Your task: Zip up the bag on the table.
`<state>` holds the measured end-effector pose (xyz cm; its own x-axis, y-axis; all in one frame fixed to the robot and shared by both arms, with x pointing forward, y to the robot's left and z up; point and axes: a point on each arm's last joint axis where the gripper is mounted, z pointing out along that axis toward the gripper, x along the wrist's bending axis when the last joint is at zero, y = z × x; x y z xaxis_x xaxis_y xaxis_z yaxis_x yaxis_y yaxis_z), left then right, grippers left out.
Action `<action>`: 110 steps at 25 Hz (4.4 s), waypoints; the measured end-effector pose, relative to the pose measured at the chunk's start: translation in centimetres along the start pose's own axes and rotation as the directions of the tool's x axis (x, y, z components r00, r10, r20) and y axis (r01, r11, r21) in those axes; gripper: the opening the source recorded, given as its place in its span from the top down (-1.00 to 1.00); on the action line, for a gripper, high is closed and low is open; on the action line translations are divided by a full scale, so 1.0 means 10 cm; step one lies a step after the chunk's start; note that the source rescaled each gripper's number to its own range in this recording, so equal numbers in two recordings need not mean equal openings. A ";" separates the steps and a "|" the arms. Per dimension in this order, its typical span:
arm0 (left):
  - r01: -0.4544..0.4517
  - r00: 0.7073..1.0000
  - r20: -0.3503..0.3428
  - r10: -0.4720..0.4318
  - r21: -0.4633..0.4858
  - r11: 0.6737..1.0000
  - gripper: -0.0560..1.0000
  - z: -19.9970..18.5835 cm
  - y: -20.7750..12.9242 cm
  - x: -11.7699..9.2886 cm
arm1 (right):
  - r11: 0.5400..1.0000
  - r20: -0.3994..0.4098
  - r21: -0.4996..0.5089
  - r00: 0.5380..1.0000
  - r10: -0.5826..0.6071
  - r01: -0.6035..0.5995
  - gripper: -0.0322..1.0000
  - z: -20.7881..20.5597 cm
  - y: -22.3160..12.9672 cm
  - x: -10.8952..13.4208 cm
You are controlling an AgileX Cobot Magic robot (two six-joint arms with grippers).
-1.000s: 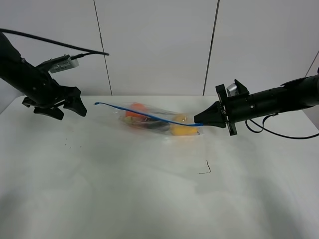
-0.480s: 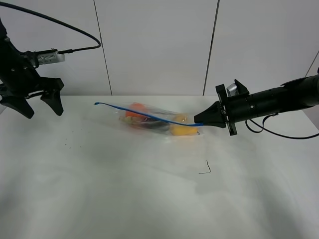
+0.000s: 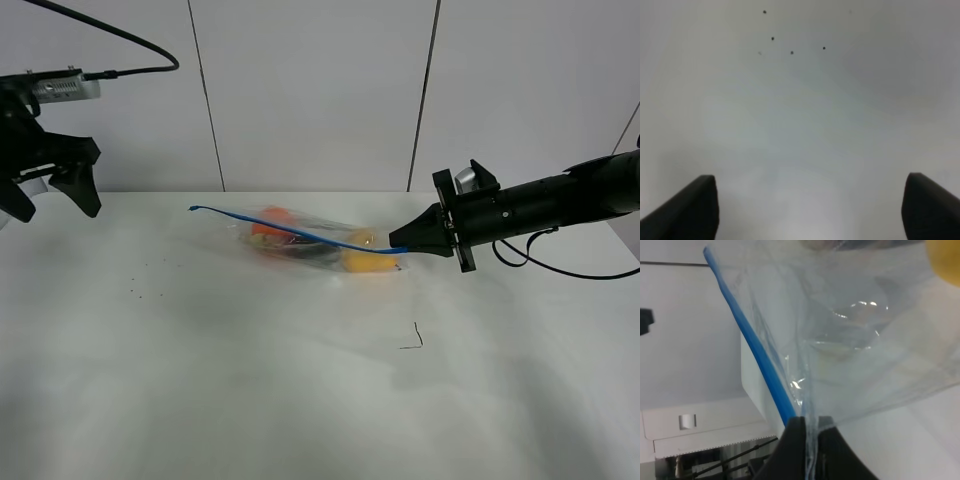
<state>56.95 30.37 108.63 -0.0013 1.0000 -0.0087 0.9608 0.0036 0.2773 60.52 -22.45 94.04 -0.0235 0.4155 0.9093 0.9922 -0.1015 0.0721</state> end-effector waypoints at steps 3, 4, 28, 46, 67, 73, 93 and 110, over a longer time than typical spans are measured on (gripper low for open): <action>-0.004 1.000 -0.011 0.004 0.016 1.000 -1.00 -0.08 -0.30 0.01 | 1.000 0.000 0.000 1.000 0.000 0.000 0.94 0.00 0.00 0.00; -0.004 1.000 -0.010 0.004 0.027 1.000 -1.00 -0.09 -0.41 0.01 | 1.000 0.000 0.000 1.000 0.000 0.000 0.94 0.00 0.00 0.00; 0.004 0.999 -0.032 -0.011 -0.212 0.977 -1.00 -0.12 -2.53 0.01 | 1.000 0.004 0.004 1.000 0.000 0.000 0.94 0.00 0.00 0.00; -0.003 0.999 -0.032 -0.016 -0.512 0.859 -1.00 -0.44 -2.90 0.01 | 1.000 0.006 0.006 1.000 -0.001 0.001 0.94 0.00 -0.01 -0.01; -0.006 0.999 -0.027 -0.020 -0.732 0.681 -1.00 -0.60 -3.32 0.00 | 0.986 0.588 0.166 0.799 -0.122 0.028 -1.00 -0.34 0.33 0.19; -0.006 0.999 -0.027 -0.020 -0.732 0.681 -1.00 -0.60 -3.32 0.00 | 0.977 0.807 0.172 0.551 -0.213 0.126 -1.00 -0.51 0.54 0.42; -0.006 0.999 -0.027 -0.020 -0.733 0.680 -1.00 -0.60 -3.32 0.00 | 0.977 0.857 0.159 0.473 -0.207 0.141 -1.00 -0.69 0.60 0.41; -0.007 0.999 -0.029 -0.021 -0.733 0.680 -1.00 -0.60 -3.32 0.01 | 0.981 0.855 0.190 0.487 -0.177 0.023 -1.00 -0.95 -0.72 0.55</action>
<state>23.44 30.35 105.19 -0.0295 0.9995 0.0129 0.4503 0.0017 0.8929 52.11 -28.05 102.42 -0.0828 0.9934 0.0797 0.9965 0.0820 0.0137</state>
